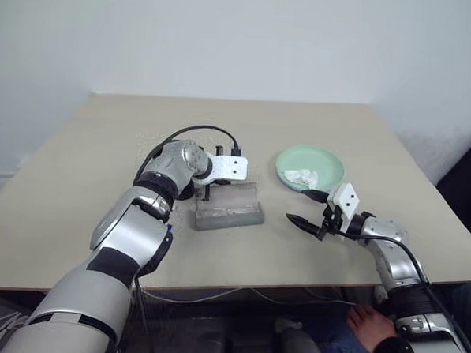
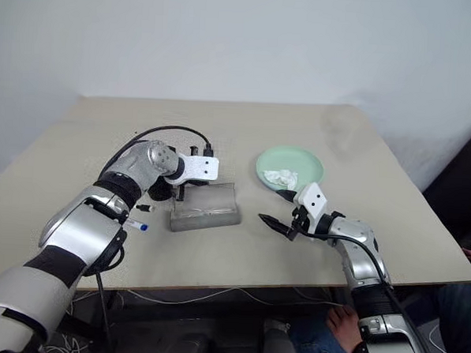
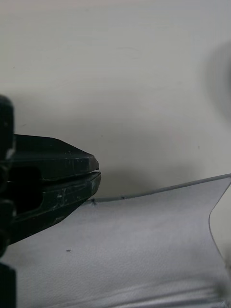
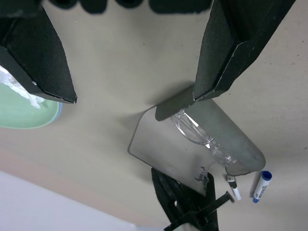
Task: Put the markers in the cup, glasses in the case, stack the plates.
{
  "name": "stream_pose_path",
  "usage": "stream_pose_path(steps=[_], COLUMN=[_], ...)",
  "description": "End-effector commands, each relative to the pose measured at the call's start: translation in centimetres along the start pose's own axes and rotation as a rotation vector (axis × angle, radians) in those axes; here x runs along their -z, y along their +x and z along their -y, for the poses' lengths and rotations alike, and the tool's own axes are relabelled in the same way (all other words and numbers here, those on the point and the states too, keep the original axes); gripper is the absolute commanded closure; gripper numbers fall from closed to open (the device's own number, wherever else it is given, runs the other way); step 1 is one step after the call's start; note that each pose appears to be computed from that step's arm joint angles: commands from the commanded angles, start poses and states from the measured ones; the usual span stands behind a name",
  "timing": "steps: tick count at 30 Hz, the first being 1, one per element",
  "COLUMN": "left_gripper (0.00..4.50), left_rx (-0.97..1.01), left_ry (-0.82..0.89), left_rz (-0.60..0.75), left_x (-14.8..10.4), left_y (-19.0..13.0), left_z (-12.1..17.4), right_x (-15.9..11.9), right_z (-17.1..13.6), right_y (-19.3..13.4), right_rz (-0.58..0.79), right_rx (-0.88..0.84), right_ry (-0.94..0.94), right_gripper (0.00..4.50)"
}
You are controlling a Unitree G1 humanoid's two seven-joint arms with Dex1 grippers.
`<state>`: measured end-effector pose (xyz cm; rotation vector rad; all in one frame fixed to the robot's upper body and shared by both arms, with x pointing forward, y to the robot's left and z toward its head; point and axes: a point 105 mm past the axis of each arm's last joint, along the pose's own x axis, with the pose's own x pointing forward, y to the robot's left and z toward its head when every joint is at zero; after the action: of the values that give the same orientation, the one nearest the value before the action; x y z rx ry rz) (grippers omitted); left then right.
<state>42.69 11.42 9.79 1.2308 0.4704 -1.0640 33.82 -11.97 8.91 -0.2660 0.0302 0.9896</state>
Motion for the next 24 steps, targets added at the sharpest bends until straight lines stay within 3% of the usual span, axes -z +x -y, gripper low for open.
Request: stream_pose_path(steps=[1,9,14,17,21,24], left_gripper=[4.49,4.49,4.49,4.49,4.49,4.49], left_rx=[0.096,0.230,0.325,0.290,0.207,0.211], left_ry=[-0.024,-0.127,-0.089,-0.099,-0.126,-0.112], left_rz=[0.046,0.265,0.270,0.276,0.427,0.430], left_x=[-0.5,-2.6,-1.9,-1.8,-2.7,-1.3], left_y=[-0.5,-2.9,-3.6,-3.8,-6.4,-8.5], left_z=[0.7,1.3,3.7,4.0,3.1,3.6], right_x=[-2.1,-2.1,-2.2,-2.5,-2.9,-2.9], right_z=[0.8,0.8,0.8,0.7,0.5,0.5], right_y=[-0.4,-0.3,0.1,0.5,0.8,0.9], right_rz=[0.062,0.062,0.067,0.078,0.085,0.082], right_rx=[0.025,0.030,0.020,0.007,-0.020,-0.030], right_ry=[-0.044,-0.039,-0.037,-0.037,-0.038,-0.040], right_gripper=[0.30,0.30,0.30,0.30,0.30,0.30])
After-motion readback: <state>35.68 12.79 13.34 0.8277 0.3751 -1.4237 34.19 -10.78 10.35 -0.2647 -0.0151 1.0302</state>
